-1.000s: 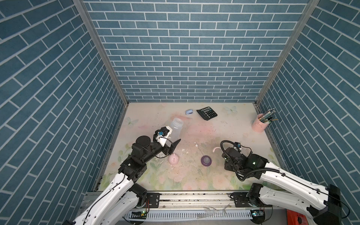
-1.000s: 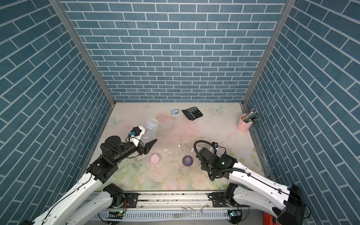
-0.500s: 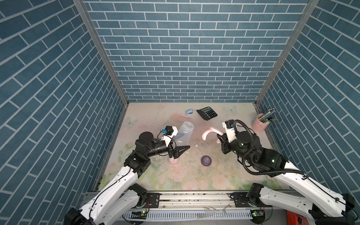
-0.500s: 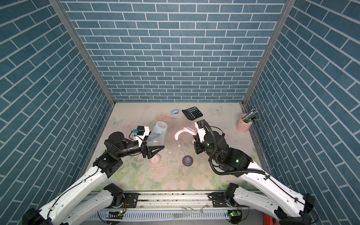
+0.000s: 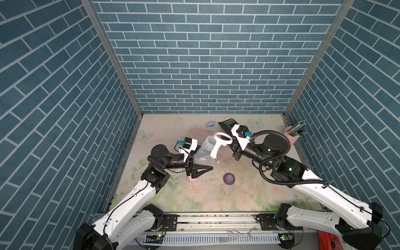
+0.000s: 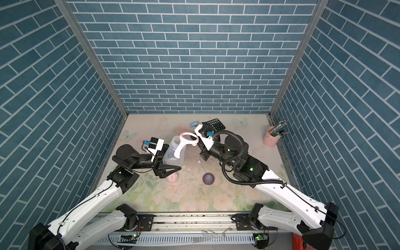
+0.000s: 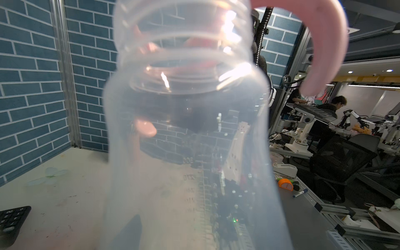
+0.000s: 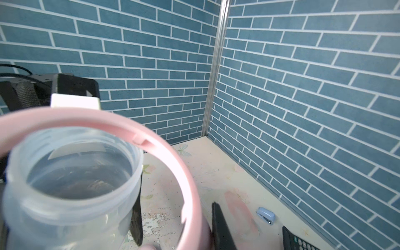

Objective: Assemble the baby bottles
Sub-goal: Put on the handle of the baby bottle.

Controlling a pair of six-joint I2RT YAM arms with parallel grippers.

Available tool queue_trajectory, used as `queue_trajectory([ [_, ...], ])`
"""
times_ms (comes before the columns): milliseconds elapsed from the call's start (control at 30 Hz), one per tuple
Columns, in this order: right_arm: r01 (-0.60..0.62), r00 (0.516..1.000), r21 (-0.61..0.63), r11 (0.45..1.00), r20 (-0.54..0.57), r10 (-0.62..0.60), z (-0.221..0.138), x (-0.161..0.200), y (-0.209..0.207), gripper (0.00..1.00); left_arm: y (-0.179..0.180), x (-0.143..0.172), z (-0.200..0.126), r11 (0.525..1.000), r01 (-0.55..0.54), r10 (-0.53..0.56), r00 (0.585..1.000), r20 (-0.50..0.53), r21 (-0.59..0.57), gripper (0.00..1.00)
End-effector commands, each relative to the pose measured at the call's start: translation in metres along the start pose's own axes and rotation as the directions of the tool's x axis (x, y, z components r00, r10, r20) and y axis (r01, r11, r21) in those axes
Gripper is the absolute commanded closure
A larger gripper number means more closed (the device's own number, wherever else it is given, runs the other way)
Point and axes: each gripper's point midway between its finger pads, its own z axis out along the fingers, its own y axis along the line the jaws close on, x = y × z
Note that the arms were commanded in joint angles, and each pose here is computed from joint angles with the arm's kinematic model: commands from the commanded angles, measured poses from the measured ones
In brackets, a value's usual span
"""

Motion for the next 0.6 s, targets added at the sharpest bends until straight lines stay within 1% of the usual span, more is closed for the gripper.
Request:
queue_trajectory([
  [0, 0.106, 0.988, -0.056, 0.993, 0.12, -0.099, 0.002, -0.024, 0.01, 1.0, -0.017, -0.02, 0.003, 0.995, -0.034, 0.032, 0.999, 0.028, 0.098, 0.35],
  [133, 0.134, 0.983, -0.067, 0.989, 0.132, -0.124, 0.01, -0.023, 0.012, 1.0, -0.022, -0.02, 0.007, 0.988, -0.018, 0.015, 1.0, 0.025, 0.154, 0.35],
  [233, 0.147, 0.98, -0.085, 0.985, 0.147, -0.133, 0.013, -0.024, 0.016, 1.0, -0.021, -0.018, 0.008, 0.987, -0.011, 0.007, 1.0, 0.02, 0.159, 0.35],
  [333, 0.156, 0.978, -0.103, 0.982, 0.156, -0.138, 0.014, -0.023, 0.02, 1.0, -0.023, -0.027, 0.009, 0.986, -0.035, 0.03, 0.999, 0.035, 0.162, 0.35],
  [567, 0.159, 0.978, -0.099, 0.982, 0.153, -0.143, 0.018, -0.011, 0.021, 1.0, -0.026, -0.031, 0.01, 0.985, -0.049, 0.042, 0.998, 0.047, 0.165, 0.36],
])
